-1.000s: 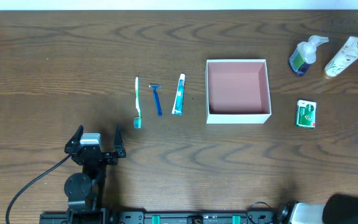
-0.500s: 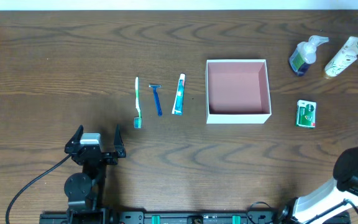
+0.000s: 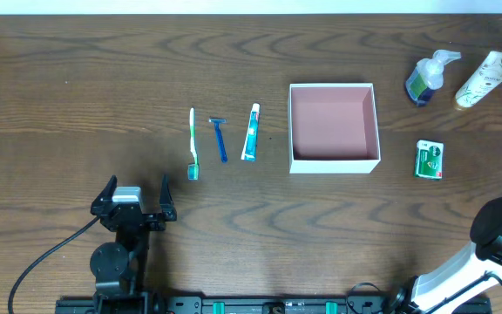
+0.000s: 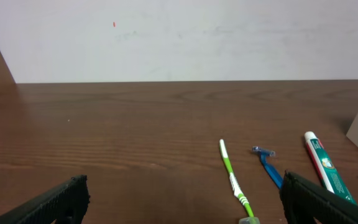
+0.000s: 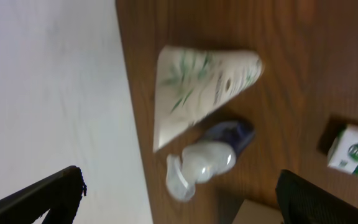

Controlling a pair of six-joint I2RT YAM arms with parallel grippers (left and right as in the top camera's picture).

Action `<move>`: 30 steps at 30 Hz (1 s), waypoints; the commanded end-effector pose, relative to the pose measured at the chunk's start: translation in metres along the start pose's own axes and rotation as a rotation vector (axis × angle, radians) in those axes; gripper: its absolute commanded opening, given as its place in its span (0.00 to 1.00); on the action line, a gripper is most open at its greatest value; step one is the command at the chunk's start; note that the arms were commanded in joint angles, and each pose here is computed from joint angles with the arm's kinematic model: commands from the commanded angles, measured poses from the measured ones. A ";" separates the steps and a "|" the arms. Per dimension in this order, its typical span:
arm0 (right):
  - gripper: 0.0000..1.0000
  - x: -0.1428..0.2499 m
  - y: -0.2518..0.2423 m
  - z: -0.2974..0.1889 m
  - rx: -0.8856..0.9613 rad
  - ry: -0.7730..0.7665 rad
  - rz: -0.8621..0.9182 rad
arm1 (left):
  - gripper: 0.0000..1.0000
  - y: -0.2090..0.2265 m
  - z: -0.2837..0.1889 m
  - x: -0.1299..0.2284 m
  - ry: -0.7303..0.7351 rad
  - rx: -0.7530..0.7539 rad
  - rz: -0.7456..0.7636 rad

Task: Pack container
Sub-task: 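Grasp the white lotion tube with the right gripper and lift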

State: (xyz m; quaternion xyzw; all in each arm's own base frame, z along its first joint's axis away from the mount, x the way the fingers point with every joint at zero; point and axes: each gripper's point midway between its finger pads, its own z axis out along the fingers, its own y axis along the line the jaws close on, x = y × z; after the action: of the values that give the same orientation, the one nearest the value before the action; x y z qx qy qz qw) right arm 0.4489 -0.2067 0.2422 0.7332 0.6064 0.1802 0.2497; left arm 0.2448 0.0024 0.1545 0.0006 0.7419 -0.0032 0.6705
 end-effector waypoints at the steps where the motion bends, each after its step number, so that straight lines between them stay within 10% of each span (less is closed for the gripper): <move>1: 0.99 -0.021 -0.006 0.010 0.034 -0.061 -0.020 | 0.98 -0.002 0.001 0.015 0.042 0.013 0.007; 21: 0.99 -0.027 -0.027 0.058 0.128 -0.030 -0.089 | 0.98 -0.002 0.001 0.015 0.042 0.012 0.006; 30: 0.64 -0.025 -0.034 0.058 0.156 -0.021 -0.086 | 0.98 -0.002 0.001 0.015 0.043 0.013 0.007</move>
State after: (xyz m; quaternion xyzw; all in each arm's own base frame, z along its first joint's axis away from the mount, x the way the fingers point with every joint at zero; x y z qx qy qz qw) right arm 0.4509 -0.2276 0.1759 0.7224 0.6497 0.1232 0.2021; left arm 0.2448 0.0024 0.1545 0.0006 0.7419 -0.0032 0.6705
